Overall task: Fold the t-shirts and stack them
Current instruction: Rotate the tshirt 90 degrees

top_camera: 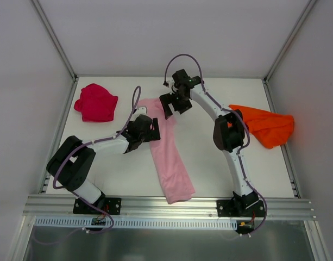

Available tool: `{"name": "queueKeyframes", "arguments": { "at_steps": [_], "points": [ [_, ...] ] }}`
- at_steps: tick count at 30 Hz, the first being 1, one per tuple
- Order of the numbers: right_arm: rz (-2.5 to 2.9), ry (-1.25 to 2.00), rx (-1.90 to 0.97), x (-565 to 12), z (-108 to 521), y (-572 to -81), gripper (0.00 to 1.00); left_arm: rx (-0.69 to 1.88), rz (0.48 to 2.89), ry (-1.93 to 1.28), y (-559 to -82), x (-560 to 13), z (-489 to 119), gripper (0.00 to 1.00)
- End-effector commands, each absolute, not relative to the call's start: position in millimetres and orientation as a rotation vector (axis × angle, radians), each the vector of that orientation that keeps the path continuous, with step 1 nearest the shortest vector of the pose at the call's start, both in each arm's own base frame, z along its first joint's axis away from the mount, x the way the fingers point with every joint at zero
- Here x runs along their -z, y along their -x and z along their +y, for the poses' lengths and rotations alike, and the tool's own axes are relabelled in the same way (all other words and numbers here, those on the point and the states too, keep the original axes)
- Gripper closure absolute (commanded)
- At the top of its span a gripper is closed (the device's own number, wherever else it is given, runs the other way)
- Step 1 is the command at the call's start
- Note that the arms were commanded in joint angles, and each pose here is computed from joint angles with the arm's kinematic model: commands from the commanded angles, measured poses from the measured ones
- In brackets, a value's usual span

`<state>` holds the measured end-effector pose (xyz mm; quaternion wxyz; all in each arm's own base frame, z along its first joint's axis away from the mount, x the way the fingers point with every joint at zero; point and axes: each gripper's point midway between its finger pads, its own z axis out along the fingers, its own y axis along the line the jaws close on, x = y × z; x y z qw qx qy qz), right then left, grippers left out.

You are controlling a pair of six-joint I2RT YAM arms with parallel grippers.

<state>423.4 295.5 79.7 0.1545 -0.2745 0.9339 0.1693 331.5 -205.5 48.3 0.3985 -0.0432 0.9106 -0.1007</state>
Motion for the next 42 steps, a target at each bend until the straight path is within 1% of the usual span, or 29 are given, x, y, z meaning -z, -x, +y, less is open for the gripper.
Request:
{"name": "queueKeyframes", "arguments": {
  "at_steps": [1,4,9,11,14,20,21,26,30,32,33,38,42],
  "points": [
    [2.681,0.842,-0.492,-72,301,-424,0.0,0.262,2.264,0.138,-338,-57,-210,0.01],
    [2.693,0.842,-0.458,-61,298,-424,0.0,0.284,2.272,0.125,-333,-56,-214,0.01],
    [2.676,0.847,-0.403,-59,294,-425,0.0,0.333,2.288,0.098,-325,-54,-225,0.01],
    [2.676,0.851,-0.33,-56,287,-429,0.0,0.322,2.3,0.088,-319,-51,-225,0.01],
    [2.668,0.846,-0.305,-56,287,-434,0.0,0.292,2.305,0.095,-316,-49,-220,0.01],
    [2.642,0.797,-0.141,-54,272,-451,0.0,0.248,2.311,0.097,-308,-47,-209,0.01],
    [2.631,0.769,-0.061,-54,263,-458,0.0,0.249,2.311,0.095,-305,-47,-208,0.01],
    [2.586,0.712,0.115,-50,245,-474,0.0,0.227,2.313,0.097,-301,-46,-203,0.01],
    [2.499,0.663,0.267,-64,229,-490,0.0,0.216,2.313,0.097,-300,-46,-202,0.01],
    [2.413,0.607,0.346,-87,219,-502,0.0,0.208,2.316,0.095,-299,-45,-201,0.01],
    [2.385,0.608,0.37,-88,216,-505,0.0,0.202,2.313,0.098,-300,-45,-200,0.01],
    [2.316,0.564,0.342,-119,216,-506,0.0,0.205,2.325,0.098,-302,-40,-204,0.01],
    [2.286,0.536,0.334,-129,215,-508,0.0,0.226,2.335,0.073,-298,-37,-216,0.01]
  ]
}}
